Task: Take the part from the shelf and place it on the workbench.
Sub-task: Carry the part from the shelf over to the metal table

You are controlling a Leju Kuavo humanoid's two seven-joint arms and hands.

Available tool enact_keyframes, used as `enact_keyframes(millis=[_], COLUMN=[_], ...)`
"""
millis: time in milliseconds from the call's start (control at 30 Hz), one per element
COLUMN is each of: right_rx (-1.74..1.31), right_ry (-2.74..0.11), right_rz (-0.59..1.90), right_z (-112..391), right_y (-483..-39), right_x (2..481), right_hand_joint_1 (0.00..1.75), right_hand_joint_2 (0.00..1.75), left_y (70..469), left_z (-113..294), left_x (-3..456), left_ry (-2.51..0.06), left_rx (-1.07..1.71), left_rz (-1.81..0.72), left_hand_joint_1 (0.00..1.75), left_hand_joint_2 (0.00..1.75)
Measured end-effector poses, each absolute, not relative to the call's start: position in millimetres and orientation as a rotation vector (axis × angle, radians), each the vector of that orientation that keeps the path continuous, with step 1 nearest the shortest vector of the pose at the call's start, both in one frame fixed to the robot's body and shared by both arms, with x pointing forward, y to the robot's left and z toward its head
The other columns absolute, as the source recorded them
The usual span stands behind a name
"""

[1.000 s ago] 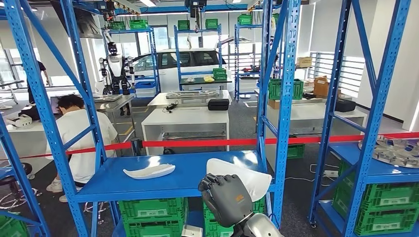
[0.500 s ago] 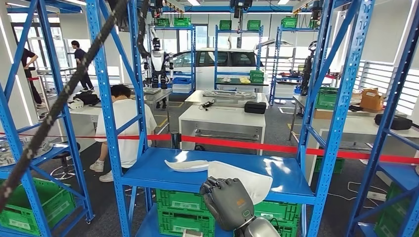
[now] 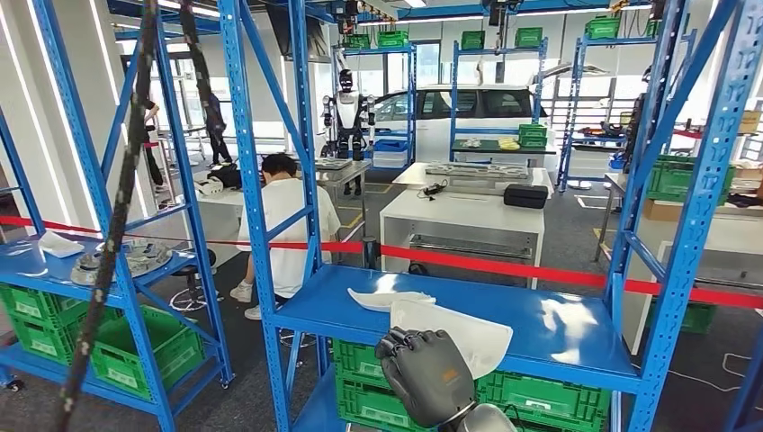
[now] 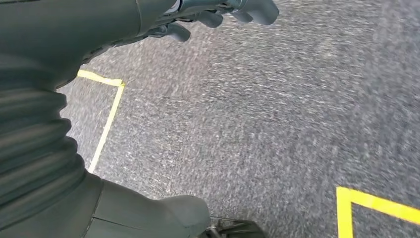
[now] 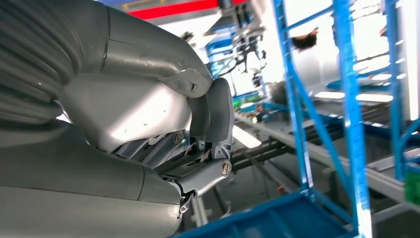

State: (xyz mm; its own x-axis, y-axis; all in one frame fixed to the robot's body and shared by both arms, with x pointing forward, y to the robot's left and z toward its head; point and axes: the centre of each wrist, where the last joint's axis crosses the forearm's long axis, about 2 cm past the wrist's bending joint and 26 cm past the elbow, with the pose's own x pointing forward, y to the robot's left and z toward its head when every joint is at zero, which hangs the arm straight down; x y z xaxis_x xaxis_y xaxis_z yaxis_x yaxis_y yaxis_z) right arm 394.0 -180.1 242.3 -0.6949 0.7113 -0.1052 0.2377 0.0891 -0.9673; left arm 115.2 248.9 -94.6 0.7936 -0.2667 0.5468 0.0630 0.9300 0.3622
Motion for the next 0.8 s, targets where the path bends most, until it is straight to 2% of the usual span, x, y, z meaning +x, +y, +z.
enact_keyframes(millis=[467,800], right_rx=[-0.945,-0.990], right_ry=[-1.969,-1.921], right_rz=[1.640,1.565], right_z=[239,220], right_y=[-186,-251], right_x=[392,370], right_hand_joint_1=[1.75,1.75], right_hand_joint_2=[1.75,1.75], left_y=[248,242], left_z=[-94,-94], left_x=[118,115], left_ry=[-0.642,-0.669], left_rx=[0.334,0.301], left_rz=[-0.193,-0.253], left_hand_joint_1=[0.00,0.00], left_hand_joint_2=[1.75,1.75])
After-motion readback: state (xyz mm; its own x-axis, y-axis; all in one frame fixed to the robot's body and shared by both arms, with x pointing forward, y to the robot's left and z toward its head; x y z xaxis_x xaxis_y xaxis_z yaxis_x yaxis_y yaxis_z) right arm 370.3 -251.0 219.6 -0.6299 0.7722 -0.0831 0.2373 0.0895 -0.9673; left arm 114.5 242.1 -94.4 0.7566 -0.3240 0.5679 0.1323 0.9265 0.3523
